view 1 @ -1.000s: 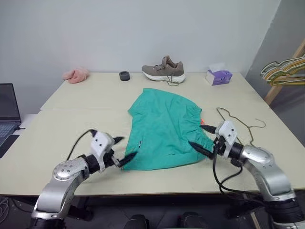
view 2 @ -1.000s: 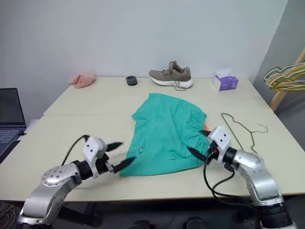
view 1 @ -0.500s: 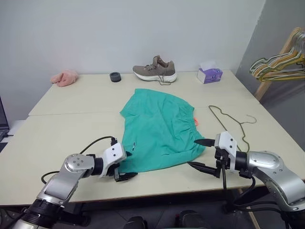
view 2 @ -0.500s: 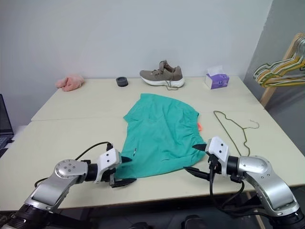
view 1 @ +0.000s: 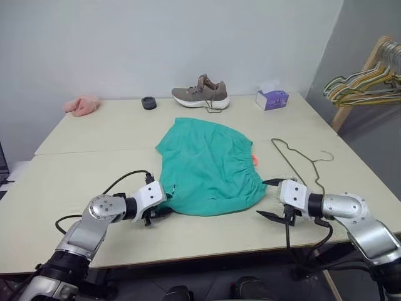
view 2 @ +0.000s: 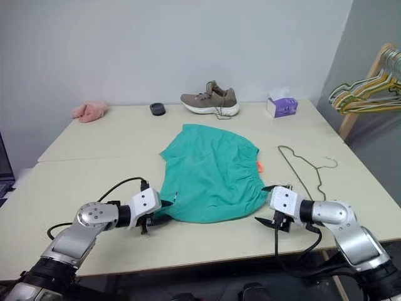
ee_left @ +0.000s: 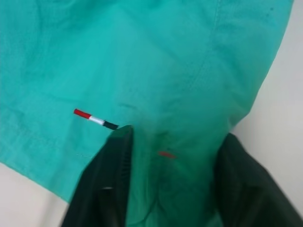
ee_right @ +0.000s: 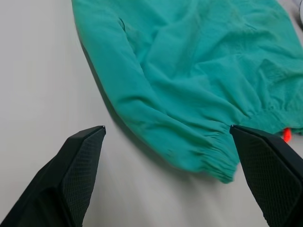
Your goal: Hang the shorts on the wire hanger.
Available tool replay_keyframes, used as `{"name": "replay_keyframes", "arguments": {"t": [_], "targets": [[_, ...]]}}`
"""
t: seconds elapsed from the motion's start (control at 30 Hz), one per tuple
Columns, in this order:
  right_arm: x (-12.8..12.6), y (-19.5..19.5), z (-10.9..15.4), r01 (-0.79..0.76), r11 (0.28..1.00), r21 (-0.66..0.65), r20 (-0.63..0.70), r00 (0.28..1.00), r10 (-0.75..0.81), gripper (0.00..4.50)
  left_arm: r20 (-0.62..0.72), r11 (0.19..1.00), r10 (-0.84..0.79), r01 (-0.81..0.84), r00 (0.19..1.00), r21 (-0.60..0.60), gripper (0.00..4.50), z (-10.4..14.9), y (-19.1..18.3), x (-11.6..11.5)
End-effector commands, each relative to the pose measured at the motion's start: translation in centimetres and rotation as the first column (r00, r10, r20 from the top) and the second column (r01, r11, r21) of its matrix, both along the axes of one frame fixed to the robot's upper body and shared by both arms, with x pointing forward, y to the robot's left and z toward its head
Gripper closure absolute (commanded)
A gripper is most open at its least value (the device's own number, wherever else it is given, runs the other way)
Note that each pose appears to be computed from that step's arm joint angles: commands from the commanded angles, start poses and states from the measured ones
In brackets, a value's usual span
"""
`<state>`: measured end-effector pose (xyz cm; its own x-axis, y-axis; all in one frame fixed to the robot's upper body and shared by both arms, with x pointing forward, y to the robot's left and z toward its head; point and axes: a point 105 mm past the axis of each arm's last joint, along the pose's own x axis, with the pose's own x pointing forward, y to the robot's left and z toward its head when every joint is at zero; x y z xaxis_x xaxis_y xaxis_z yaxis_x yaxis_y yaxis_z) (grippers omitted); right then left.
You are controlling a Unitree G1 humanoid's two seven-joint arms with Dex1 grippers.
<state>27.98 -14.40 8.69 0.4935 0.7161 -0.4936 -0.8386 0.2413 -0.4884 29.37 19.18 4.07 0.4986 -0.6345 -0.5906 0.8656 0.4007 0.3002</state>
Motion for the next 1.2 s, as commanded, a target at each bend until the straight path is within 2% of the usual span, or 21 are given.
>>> {"name": "replay_keyframes", "arguments": {"t": [0.03, 0.1, 0.13, 0.23, 0.3, 0.37, 0.47, 0.6, 0.7, 0.9, 1.07, 1.2], "targets": [[1.3, 0.8, 0.2, -0.057, 0.996, -0.071, 0.099, 0.993, 0.064, 0.0, 0.058, 0.999, 0.019, -0.018, 0.998, -0.03, 3.69, 1.8, 0.1, 1.0], [2.2, 1.1, -0.7, -0.084, 0.987, -0.136, 0.123, 0.987, 0.101, 0.0, 0.067, 0.999, 0.021, -0.018, 0.998, -0.049, 4.33, 2.3, -0.1, 1.3], [2.5, 1.3, -1.0, -0.103, 0.981, -0.163, 0.13, 0.984, 0.125, 0.0, 0.07, 0.998, 0.02, -0.016, 0.997, -0.056, 4.49, 2.5, -0.2, 1.4], [3.8, 1.9, -1.9, -0.119, 0.972, -0.2, 0.146, 0.978, 0.15, 0.0, 0.082, 0.996, 0.02, -0.013, 0.996, -0.086, 4.49, 3.3, -0.5, 1.6], [4.5, 2.4, -2.0, -0.134, 0.968, -0.211, 0.164, 0.972, 0.17, 0.4, 0.083, 0.996, 0.015, -0.007, 0.996, -0.091, 4.5, 3.6, -0.5, 1.6], [5.1, 2.9, -1.6, -0.148, 0.969, -0.197, 0.173, 0.968, 0.183, 0.95, 0.074, 0.996, 0.0, 0.006, 0.997, -0.084, 4.5, 3.6, -0.5, 1.3], [5.1, 2.9, -1.3, -0.183, 0.964, -0.193, 0.147, 0.966, 0.213, 2.02, 0.043, 0.998, -0.034, 0.037, 0.998, -0.059, 4.5, 3.2, -0.1, 0.3], [3.5, 2.2, -1.9, -0.268, 0.942, -0.201, 0.04, 0.959, 0.282, 3.48, -0.005, 0.997, -0.074, 0.074, 0.997, -0.038, 4.5, 2.8, 0.2, -0.9], [3.1, 2.2, -2.0, -0.285, 0.937, -0.201, 0.023, 0.955, 0.295, 4.45, -0.048, 0.993, -0.121, 0.119, 0.992, -0.025, 4.5, 2.4, 0.2, -2.0], [0.9, 2.2, -1.1, -0.38, 0.908, -0.174, -0.087, 0.925, 0.37, 4.45, -0.25, 0.963, -0.267, 0.268, 0.931, -0.033, 4.5, 2.3, 0.2, -6.3], [-2.7, 1.9, -0.1, -0.475, 0.869, -0.14, -0.226, 0.87, 0.439, 4.45, -0.404, 0.936, -0.341, 0.346, 0.849, -0.063, 4.5, 2.8, 0.4, -10.1], [-4.4, 2.1, 0.1, -0.513, 0.849, -0.123, -0.288, 0.837, 0.465, 4.45, -0.443, 0.927, -0.361, 0.369, 0.821, -0.072, 4.5, 2.3, 0.2, -11.6]]}}
